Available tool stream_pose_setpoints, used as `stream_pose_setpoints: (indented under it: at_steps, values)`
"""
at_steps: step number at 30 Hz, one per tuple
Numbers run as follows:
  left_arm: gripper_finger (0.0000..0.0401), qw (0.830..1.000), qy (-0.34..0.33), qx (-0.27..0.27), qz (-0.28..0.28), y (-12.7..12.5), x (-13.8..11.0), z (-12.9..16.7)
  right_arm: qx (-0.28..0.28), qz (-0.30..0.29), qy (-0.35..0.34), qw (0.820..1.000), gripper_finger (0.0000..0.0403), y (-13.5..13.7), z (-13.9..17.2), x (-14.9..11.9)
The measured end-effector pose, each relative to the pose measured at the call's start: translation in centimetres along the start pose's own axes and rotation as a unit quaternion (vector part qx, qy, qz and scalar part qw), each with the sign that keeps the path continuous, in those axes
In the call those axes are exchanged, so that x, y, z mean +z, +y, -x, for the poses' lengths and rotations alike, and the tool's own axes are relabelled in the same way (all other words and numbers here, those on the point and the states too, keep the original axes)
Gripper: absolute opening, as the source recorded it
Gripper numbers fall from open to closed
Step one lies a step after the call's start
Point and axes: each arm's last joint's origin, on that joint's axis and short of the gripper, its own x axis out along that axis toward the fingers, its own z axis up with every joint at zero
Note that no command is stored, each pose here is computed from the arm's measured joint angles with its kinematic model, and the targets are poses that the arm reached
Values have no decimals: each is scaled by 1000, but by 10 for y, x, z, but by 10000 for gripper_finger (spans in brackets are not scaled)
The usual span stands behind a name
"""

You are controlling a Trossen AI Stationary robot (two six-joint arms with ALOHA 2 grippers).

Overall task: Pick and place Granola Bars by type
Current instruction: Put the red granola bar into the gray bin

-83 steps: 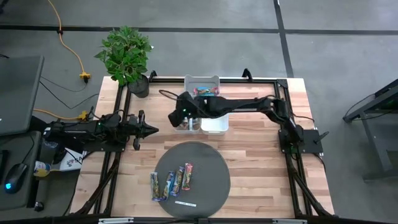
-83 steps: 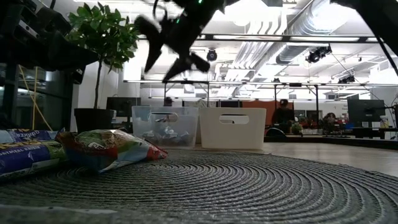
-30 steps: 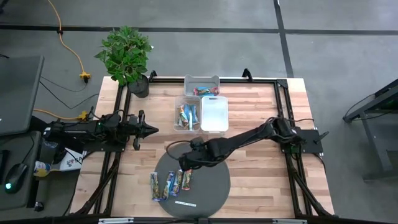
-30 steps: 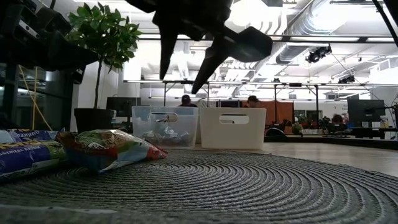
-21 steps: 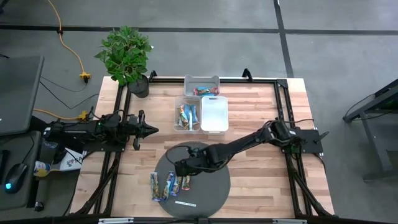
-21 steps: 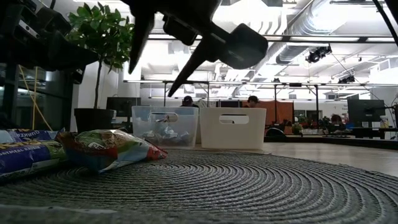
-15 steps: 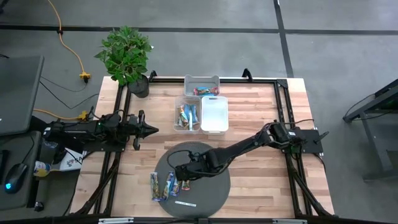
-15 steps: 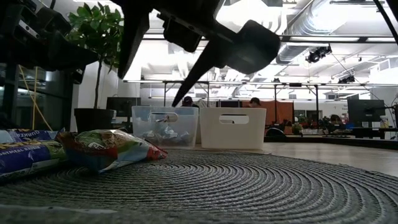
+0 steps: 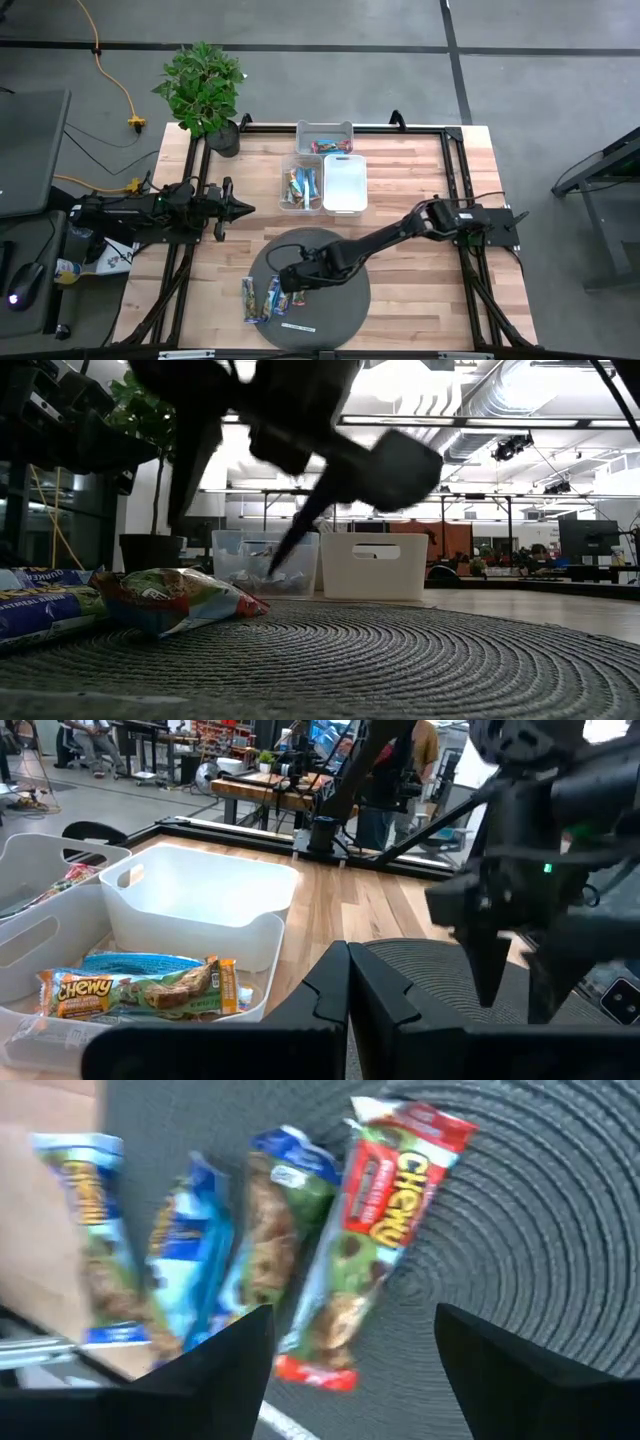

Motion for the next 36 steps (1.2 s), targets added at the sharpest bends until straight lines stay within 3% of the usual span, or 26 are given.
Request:
stream_pose_setpoints:
  at_steps: [25, 36]
  values:
    - [0, 1000, 0, 0, 0, 0, 0, 0, -9, -29, 8, 999, 256, -4, -29, 12]
    - [0, 1000, 0, 0, 0, 0, 0, 0, -14, -23, 18, 999, 170, -4, -29, 23]
